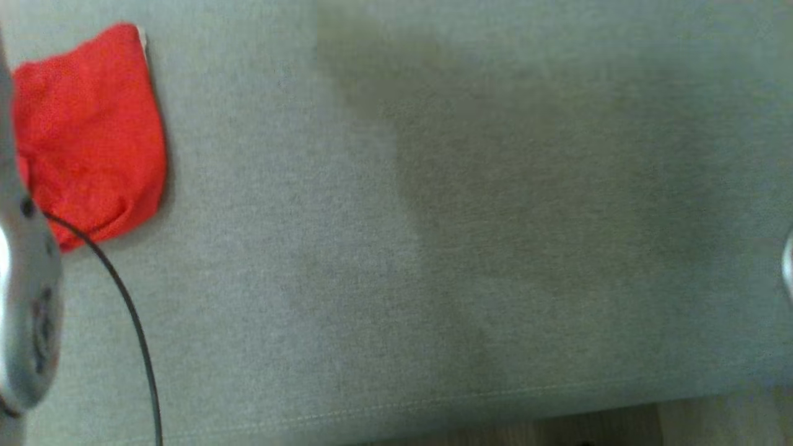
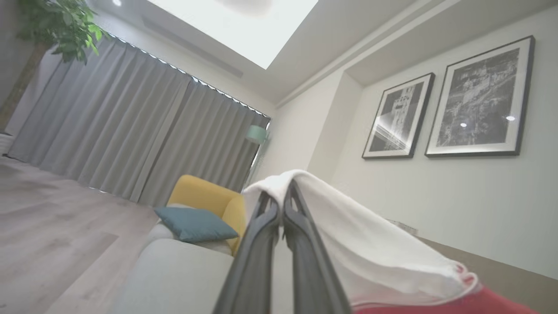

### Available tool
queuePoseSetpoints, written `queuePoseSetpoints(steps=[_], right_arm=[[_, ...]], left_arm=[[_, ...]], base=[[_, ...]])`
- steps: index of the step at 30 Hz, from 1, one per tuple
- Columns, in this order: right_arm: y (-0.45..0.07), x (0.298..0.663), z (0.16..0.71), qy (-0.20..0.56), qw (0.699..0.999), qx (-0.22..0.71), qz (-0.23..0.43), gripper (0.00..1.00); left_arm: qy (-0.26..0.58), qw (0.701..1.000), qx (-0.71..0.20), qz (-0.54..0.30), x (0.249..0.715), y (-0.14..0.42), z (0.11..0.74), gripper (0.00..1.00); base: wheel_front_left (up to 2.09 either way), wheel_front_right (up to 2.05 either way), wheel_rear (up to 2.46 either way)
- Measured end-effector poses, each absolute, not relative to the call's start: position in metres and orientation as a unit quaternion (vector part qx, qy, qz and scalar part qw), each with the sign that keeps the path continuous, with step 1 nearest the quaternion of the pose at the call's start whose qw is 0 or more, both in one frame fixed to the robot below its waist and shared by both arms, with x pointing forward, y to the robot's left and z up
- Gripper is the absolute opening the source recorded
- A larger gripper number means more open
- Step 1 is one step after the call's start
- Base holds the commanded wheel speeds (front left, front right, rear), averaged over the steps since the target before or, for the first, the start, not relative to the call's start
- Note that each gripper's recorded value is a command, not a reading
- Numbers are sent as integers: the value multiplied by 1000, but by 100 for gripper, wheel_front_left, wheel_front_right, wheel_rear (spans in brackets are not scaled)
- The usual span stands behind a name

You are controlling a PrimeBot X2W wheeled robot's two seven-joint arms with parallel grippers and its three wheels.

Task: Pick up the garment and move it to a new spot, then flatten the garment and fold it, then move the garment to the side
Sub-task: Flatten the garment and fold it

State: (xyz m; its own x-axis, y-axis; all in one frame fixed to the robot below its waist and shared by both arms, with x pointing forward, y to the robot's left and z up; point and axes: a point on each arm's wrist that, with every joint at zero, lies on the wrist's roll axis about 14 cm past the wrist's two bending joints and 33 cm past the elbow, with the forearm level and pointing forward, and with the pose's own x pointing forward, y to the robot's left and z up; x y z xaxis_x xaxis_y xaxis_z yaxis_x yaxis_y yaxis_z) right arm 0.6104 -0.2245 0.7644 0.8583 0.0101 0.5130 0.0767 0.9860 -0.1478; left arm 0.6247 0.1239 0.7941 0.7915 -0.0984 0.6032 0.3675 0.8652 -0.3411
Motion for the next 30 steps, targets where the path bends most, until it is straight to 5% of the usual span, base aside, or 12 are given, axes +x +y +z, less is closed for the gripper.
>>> queuePoseSetpoints(steps=[5,13,22,30], right_arm=[[-210,647,745,-267,959,-90,-13,0],[-198,677,634,-142,989,-49,1,0],[-200,636,488,35,999,-7,2,0],[-211,596,462,92,995,-31,12,0]], left_arm=[[-303,920,-219,-114,652,132,784,0],[-221,949,-187,-126,670,120,698,0],[-71,976,-180,-100,632,131,555,0],[28,975,-153,-156,560,104,489,0]], base=[[0,0,0],[0,0,0],[0,0,0],[0,0,0]])
